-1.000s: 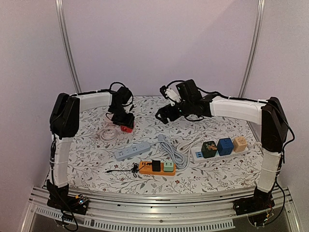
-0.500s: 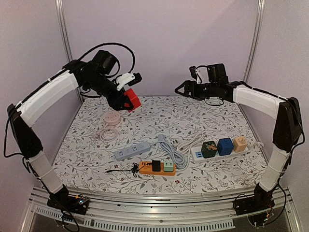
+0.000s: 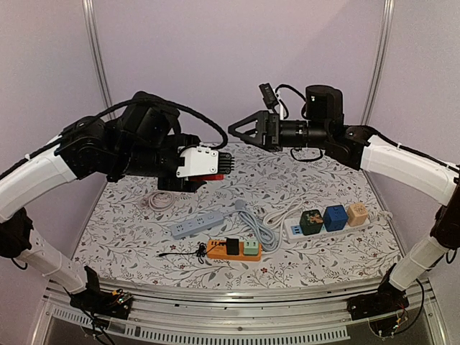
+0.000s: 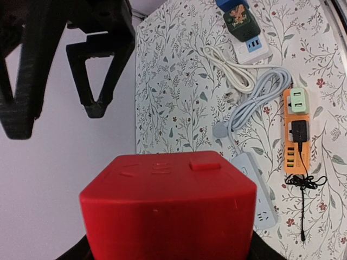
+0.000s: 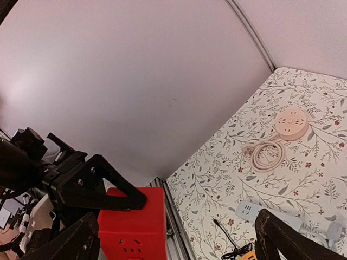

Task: Insert the plug
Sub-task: Adjust the plug.

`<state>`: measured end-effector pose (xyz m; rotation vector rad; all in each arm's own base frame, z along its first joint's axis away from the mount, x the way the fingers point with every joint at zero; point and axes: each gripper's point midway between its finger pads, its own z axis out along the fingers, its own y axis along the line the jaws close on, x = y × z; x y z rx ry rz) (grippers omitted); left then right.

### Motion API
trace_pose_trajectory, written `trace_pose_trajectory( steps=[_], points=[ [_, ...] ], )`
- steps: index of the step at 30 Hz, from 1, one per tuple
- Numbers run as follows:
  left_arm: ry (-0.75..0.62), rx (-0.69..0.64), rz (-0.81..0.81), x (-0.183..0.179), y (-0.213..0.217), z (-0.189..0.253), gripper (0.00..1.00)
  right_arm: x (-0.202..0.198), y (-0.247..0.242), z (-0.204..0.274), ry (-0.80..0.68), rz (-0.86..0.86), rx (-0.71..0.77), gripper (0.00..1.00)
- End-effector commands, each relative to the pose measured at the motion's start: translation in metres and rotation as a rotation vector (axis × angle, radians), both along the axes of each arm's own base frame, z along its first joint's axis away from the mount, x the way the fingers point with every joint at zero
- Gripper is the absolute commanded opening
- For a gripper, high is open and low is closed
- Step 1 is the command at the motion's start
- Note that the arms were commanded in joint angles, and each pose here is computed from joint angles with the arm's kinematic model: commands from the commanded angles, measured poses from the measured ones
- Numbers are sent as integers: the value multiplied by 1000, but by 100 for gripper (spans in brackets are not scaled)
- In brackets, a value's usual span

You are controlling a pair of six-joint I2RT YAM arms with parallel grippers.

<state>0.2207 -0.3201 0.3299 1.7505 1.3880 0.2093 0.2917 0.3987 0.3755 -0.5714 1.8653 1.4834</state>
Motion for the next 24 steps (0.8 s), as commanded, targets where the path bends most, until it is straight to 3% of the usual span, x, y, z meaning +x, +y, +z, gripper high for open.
trace_pose_trajectory(
  steps=[1,10,22,24],
  points=[
    [-240,-79,80,20,-10,42,0,-33,-4,29,-107,9,78,99],
    [-204,-115,76,9,-29,31,0,-57,9,3,-95,124,77,96],
    [-185,-146,83,6,-33,25,0,-58,42,-12,-61,230,74,74],
    [-183,-150,85,6,-33,25,0,-57,47,-17,-41,247,73,74]
  ],
)
